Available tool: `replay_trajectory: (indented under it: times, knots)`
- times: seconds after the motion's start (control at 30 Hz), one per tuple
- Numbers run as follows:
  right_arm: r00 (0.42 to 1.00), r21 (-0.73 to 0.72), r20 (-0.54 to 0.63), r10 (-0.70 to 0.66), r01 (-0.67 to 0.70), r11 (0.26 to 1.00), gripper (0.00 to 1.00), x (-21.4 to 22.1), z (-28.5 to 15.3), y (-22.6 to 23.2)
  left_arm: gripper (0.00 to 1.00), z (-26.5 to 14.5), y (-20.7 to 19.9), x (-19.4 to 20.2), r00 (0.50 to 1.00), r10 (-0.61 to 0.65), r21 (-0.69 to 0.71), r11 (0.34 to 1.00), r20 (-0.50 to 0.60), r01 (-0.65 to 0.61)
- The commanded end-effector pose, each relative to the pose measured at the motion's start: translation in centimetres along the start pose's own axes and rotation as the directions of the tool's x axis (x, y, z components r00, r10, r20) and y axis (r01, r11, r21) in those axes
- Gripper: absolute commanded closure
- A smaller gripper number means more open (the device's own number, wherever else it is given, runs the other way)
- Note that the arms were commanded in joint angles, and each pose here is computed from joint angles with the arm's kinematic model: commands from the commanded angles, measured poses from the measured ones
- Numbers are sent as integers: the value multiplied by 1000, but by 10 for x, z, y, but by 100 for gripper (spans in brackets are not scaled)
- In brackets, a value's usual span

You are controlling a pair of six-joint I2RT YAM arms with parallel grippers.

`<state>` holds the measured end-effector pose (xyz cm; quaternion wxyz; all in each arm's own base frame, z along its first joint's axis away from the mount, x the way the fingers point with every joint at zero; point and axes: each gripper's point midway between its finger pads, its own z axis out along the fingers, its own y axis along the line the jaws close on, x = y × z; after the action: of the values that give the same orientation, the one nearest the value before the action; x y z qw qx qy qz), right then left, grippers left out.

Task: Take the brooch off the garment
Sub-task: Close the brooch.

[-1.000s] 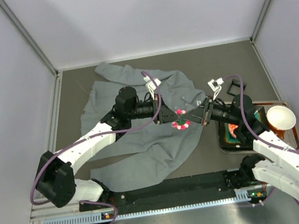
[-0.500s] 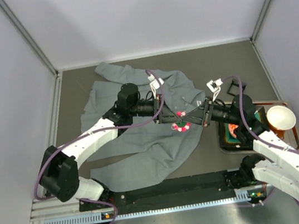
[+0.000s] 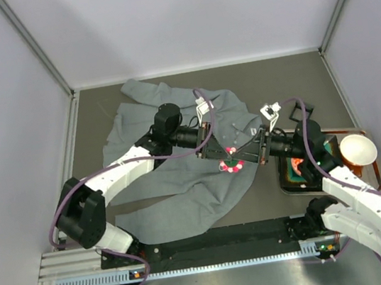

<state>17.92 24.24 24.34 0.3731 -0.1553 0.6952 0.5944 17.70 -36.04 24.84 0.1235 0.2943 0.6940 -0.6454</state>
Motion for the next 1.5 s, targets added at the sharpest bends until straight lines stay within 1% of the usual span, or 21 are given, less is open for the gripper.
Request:
replay_trajectory:
  times: [0.0,0.17,0.43,0.67,0.83,0.9,1.0,1.13,1.33,1.47]
  knots:
    - [990,-82,29,-141,143,986,100,-21,2,28,78,10,-22,-10,999,35,76,997,-20,-34]
    - [984,-100,9,-175,176,979,100,-17,4,26,78,12,-23,-6,998,-12,115,993,-56,19]
    - [972,-149,-35,-230,223,963,100,-17,5,33,79,13,-22,-6,997,-31,128,991,-72,40]
    - [967,-160,-84,-241,225,961,100,-14,8,30,79,12,-29,-9,997,-7,143,990,-75,18]
    - [966,-161,-97,-240,222,962,100,-12,9,28,79,13,-25,-8,997,-5,123,992,-82,15]
    - [967,-135,-108,-233,217,967,100,-11,10,22,79,12,-29,-11,997,25,109,994,-69,-17]
    - [969,-135,-108,-224,209,968,100,-11,10,22,79,11,-29,-13,995,70,73,995,-65,-65]
    - [968,-153,-107,-226,209,966,100,-10,11,28,79,13,-26,-11,996,41,78,996,-82,-34]
    - [962,-120,-124,-243,228,966,100,-8,13,26,79,15,-29,-10,994,60,84,995,-87,-53]
    - [966,-98,-119,-230,219,971,100,-11,15,25,77,16,-26,-11,991,96,23,995,-88,-95]
